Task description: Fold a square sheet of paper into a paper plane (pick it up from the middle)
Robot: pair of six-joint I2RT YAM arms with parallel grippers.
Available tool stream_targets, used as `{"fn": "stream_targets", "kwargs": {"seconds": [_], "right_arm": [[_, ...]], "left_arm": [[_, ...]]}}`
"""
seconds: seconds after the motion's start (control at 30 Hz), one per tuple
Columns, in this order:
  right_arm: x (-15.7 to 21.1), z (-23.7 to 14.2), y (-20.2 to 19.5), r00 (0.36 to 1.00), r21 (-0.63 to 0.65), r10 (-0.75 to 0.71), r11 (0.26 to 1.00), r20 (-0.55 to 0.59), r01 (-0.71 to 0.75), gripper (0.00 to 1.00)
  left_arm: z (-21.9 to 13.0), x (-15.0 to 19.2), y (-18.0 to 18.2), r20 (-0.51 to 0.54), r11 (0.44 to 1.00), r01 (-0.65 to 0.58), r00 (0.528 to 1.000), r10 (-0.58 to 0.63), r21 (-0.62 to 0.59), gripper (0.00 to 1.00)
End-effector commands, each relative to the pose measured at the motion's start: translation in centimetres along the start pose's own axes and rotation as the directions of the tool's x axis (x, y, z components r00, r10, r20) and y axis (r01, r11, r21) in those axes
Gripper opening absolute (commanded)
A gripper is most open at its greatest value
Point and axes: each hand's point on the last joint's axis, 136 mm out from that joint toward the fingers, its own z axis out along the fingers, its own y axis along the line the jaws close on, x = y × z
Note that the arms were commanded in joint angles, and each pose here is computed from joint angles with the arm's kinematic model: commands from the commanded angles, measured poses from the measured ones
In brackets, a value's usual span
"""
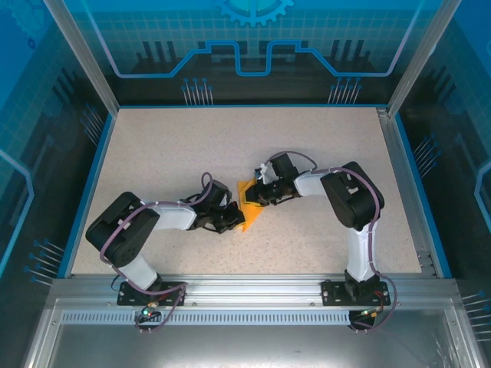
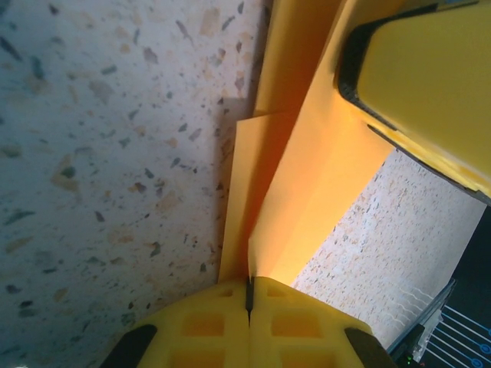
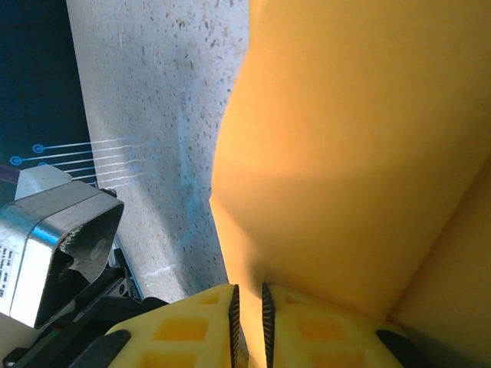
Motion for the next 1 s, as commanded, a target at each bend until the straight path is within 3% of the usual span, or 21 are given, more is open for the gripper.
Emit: {"fn": "stream_targets", "kwargs": {"seconds": [0.0, 0.23, 0.37, 0.53, 0.97], "right_arm": [[0.8, 0.8, 0.5, 0.999, -0.007, -0.009, 1.0, -0.048, 0.009, 0.19], [1.2, 1.1, -2.9, 0.997, 0.171, 0.05, 0.984, -0.057, -0.04, 0.15], [2.3, 1.4, -5.0, 0.992, 0.247, 0.098, 0.966, -0.081, -0.075, 0.14], [2.9, 1.5, -5.6, 0.991, 0.276, 0.108, 0.958, -0.084, -0.081, 0.14], [2.9, 1.5, -5.7, 0.99, 0.283, 0.113, 0.955, -0.084, -0.085, 0.14]], "left_arm": [[0.5, 1.2, 3.9, -0.034, 0.991, 0.062, 0.997, -0.066, -0.121, 0.0], [0.2, 1.0, 3.7, -0.03, 0.99, 0.035, 0.999, -0.04, -0.134, 0.0], [-0.3, 0.8, 3.1, -0.025, 0.992, -0.004, 1.0, 0.001, -0.126, 0.11], [-0.9, 1.0, 2.3, -0.04, 0.992, -0.054, 0.998, 0.05, -0.115, 0.16], [-0.1, 2.2, 3.3, -0.131, 0.985, -0.071, 0.99, 0.05, -0.157, 0.07]]}}
